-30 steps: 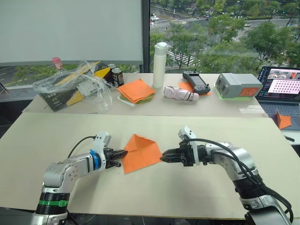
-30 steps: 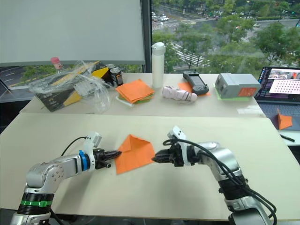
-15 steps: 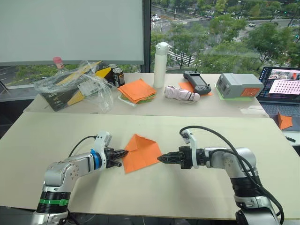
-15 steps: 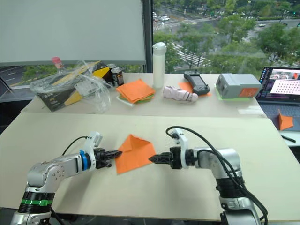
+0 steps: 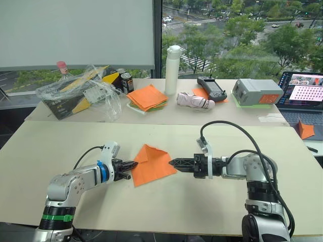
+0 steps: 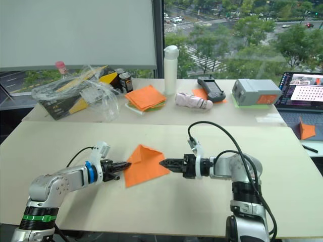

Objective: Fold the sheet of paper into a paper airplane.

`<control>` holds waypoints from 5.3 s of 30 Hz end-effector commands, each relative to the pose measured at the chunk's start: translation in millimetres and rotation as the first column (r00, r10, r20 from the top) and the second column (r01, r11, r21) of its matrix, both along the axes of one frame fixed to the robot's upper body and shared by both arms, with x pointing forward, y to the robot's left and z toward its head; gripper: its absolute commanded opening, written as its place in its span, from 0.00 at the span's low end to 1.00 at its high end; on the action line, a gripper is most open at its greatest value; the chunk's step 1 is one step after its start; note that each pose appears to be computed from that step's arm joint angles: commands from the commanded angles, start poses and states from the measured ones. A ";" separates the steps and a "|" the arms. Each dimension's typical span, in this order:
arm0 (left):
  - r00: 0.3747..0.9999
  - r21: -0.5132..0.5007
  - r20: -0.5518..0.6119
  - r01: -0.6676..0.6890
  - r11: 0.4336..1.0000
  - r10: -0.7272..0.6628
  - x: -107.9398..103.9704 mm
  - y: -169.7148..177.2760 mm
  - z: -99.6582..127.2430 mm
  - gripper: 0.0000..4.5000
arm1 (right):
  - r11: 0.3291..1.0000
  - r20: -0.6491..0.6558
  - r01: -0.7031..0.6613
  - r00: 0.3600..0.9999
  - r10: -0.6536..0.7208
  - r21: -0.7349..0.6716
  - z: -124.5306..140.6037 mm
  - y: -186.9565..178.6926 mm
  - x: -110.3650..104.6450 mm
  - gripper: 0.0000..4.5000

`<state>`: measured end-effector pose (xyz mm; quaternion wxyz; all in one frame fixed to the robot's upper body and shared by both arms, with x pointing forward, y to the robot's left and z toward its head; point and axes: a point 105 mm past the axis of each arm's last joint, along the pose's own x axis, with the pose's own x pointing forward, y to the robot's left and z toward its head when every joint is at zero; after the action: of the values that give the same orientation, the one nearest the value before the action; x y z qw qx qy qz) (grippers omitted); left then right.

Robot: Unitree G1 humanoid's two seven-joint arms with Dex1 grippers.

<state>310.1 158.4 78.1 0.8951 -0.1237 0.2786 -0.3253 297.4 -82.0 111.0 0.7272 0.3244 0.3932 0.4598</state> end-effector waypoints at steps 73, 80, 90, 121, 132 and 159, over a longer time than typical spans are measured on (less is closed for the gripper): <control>0.996 0.042 -0.087 -0.030 0.999 0.034 -7.9 5.1 -22.4 0.00 | 0.995 -0.079 0.090 0.992 -0.093 -0.050 -7.9 14.5 8.4 0.17; 0.996 0.043 -0.088 -0.029 0.999 0.033 -8.1 5.4 -22.7 0.00 | 0.990 -0.056 0.111 0.992 -0.117 -0.091 -9.5 12.8 10.6 0.01; 0.996 0.043 -0.089 -0.026 0.999 0.030 -7.6 5.1 -22.6 0.00 | 0.984 0.146 0.072 0.988 -0.048 -0.165 10.3 19.0 9.2 0.01; 0.995 0.037 -0.086 -0.037 0.999 0.040 -5.4 4.1 -22.8 0.00 | 0.833 0.712 0.133 0.601 0.362 -0.536 40.2 30.8 21.9 0.01; 0.995 0.038 -0.085 -0.040 0.998 0.043 -4.7 4.1 -23.3 0.00 | 0.759 0.736 0.234 0.527 0.426 -0.607 36.3 31.0 35.6 0.01; 0.992 -0.004 -0.025 -0.126 0.992 0.126 17.9 -3.5 -7.4 0.00 | 0.753 0.712 0.199 0.539 0.450 -0.627 30.7 39.9 28.9 0.01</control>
<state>326.8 147.9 83.4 0.9056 -0.1582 0.2587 -0.2965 327.2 -44.9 127.5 0.8445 -0.2349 0.1799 0.4463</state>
